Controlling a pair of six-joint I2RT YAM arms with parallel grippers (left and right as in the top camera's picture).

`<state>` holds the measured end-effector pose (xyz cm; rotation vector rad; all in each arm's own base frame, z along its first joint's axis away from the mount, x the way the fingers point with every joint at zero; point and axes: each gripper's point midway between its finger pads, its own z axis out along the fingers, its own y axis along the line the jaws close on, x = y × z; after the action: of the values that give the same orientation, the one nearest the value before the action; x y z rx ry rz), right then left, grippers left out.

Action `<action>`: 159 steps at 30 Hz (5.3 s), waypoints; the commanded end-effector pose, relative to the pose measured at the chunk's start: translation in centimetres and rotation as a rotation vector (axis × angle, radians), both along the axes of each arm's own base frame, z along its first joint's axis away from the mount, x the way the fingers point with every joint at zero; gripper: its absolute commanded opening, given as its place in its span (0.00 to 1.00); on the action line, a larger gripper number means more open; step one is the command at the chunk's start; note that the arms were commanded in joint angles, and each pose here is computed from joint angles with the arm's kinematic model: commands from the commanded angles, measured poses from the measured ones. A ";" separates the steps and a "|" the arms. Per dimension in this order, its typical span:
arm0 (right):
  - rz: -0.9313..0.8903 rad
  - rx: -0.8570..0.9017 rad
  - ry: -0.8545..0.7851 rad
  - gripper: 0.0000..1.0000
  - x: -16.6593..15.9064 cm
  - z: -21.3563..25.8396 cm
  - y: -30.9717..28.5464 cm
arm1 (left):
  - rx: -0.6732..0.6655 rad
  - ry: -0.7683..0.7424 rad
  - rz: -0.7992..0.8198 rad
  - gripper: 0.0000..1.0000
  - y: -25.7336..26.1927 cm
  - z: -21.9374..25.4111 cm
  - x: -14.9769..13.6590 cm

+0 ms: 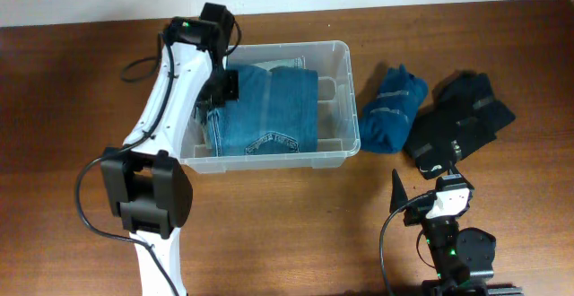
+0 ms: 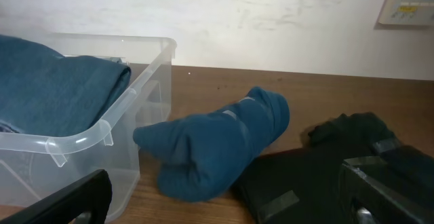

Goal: Pack container
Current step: 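Press and tuck the dark-blue jeans into the box with left gripper, then raise the left arm away and reach the right gripper to the teal sock, then carry the teal sock with the right gripper into the box's right side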

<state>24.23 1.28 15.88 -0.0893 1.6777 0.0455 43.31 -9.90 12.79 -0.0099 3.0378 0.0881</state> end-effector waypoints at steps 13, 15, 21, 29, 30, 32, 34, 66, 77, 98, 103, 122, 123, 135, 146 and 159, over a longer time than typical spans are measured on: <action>-0.017 -0.004 0.001 0.98 0.0 -0.2 -0.4 | 0.003 -0.148 0.028 0.01 1.7 7.0 1.6; -0.017 -0.004 0.001 0.98 0.0 -0.2 -0.4 | -0.004 -0.180 0.029 0.01 1.6 8.2 1.8; -0.017 -0.004 0.001 0.98 0.0 -0.2 -0.4 | -0.018 -0.233 0.031 0.01 1.7 11.1 1.6; -0.017 -0.004 0.001 0.98 0.0 -0.2 -0.4 | 0.001 -0.209 0.068 0.01 3.5 10.9 1.3; -0.017 -0.004 0.001 0.98 0.0 -0.2 -0.4 | 0.018 -0.200 0.075 0.01 4.1 10.9 1.1; -0.017 -0.004 0.001 0.98 0.0 -0.2 -0.4 | 0.043 -0.187 0.099 0.01 5.1 10.8 0.8; -0.017 -0.004 0.001 0.99 0.0 -0.2 -0.4 | 0.047 -0.171 0.103 0.49 5.4 10.7 0.4; -0.012 -0.003 0.001 0.98 0.0 -0.2 -0.3 | -0.063 -0.315 -0.066 0.99 -2.8 -1.9 7.6; 0.142 0.014 -0.007 0.99 -0.3 0.0 2.4 | -0.069 -0.132 -0.071 0.99 -3.0 -13.5 6.0; 0.266 0.236 0.347 0.98 0.9 9.9 5.1 | -0.140 -0.548 -0.118 0.99 -2.4 18.8 4.9; 0.249 0.252 0.578 0.98 6.5 10.2 5.0 | -0.131 -0.504 -0.120 0.99 -2.1 18.4 3.9; -0.304 0.579 1.054 0.64 16.0 -10.8 -1.2 | 0.028 -0.439 0.175 0.99 13.6 18.4 2.3; -0.304 0.579 1.058 0.51 15.9 -10.9 -1.2 | 0.028 -0.439 0.174 0.99 13.6 18.4 2.3; -0.050 0.324 0.953 0.17 16.7 2.7 0.5 | 0.032 -0.480 0.199 0.99 14.8 18.9 3.0; 0.281 0.161 0.822 0.17 15.1 14.1 13.2 | 0.032 -0.468 0.294 1.00 19.2 18.7 2.2; 0.047 0.186 1.069 0.11 13.9 4.1 21.8 | 0.030 -0.449 0.295 0.99 19.1 18.4 1.8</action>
<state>37.46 22.76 20.89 -0.0065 2.7300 0.3906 45.70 9.41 29.65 -0.4416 2.5966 0.1432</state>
